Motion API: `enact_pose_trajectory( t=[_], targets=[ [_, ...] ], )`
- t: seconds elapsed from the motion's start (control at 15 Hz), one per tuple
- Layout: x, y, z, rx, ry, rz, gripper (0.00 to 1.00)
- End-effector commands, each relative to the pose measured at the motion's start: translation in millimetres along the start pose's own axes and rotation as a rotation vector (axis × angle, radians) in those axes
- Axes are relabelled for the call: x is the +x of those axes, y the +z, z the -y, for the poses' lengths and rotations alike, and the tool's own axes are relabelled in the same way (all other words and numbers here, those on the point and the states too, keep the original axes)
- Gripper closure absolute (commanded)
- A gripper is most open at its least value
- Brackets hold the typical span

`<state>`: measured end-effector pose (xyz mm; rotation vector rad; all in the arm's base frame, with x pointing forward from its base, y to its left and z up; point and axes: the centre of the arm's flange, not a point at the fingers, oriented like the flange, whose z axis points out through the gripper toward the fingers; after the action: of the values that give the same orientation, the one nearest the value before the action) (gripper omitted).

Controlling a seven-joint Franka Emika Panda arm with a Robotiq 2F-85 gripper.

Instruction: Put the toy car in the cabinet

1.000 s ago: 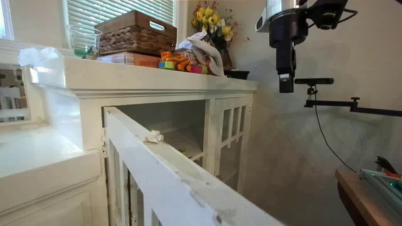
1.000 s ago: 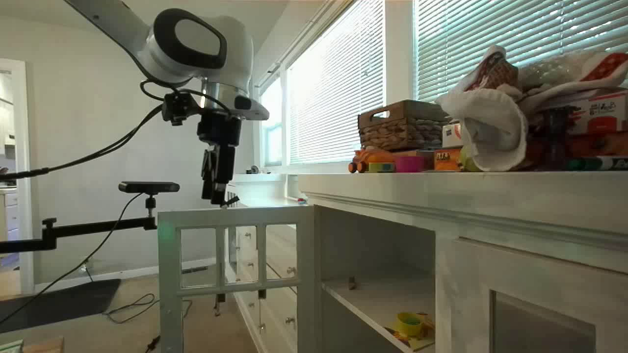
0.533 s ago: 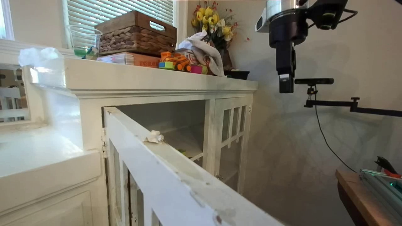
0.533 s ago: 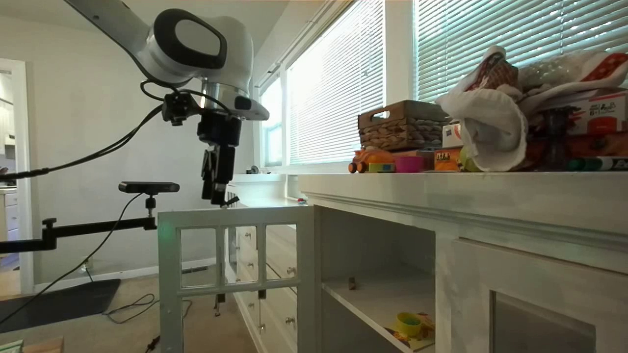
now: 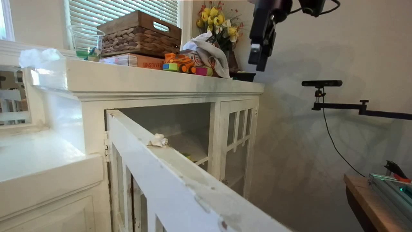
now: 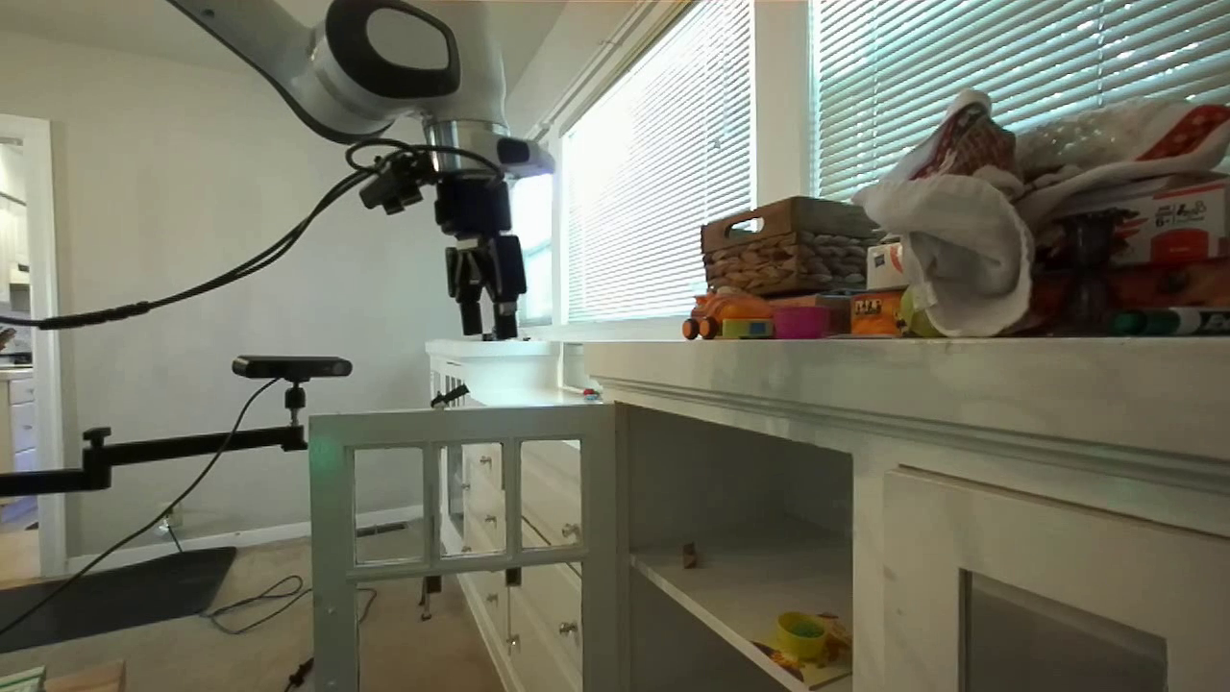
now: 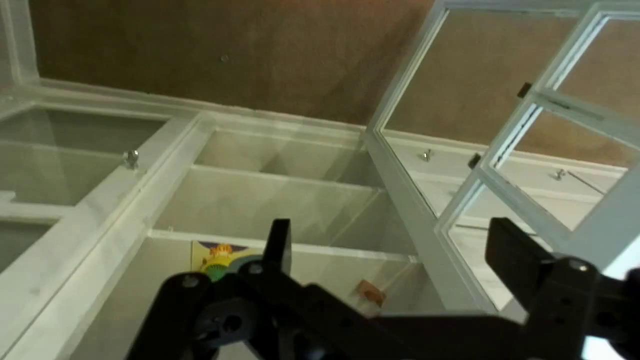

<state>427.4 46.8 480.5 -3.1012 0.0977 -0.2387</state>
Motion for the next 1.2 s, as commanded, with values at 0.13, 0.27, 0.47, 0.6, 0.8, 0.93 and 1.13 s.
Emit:
enact_pose_trajectory(
  t=[0.13, 0.27, 0.47, 0.6, 0.8, 0.93, 1.13],
  targets=[
    [72, -26, 13, -0.037, -0.033, -0.175, 0.0],
    [97, -29, 7, -0.057, -0.005, -0.22, 0.0],
    [130, -32, -9, -0.072, 0.06, -0.248, 0.0],
    [137, -39, -17, -0.073, 0.11, -0.244, 0.0],
    [124, -34, -25, -0.061, 0.106, -0.24, 0.0],
    [126, -38, -25, -0.062, 0.12, -0.24, 0.0],
    [130, -43, -30, -0.052, 0.052, -0.249, 0.0]
  ],
)
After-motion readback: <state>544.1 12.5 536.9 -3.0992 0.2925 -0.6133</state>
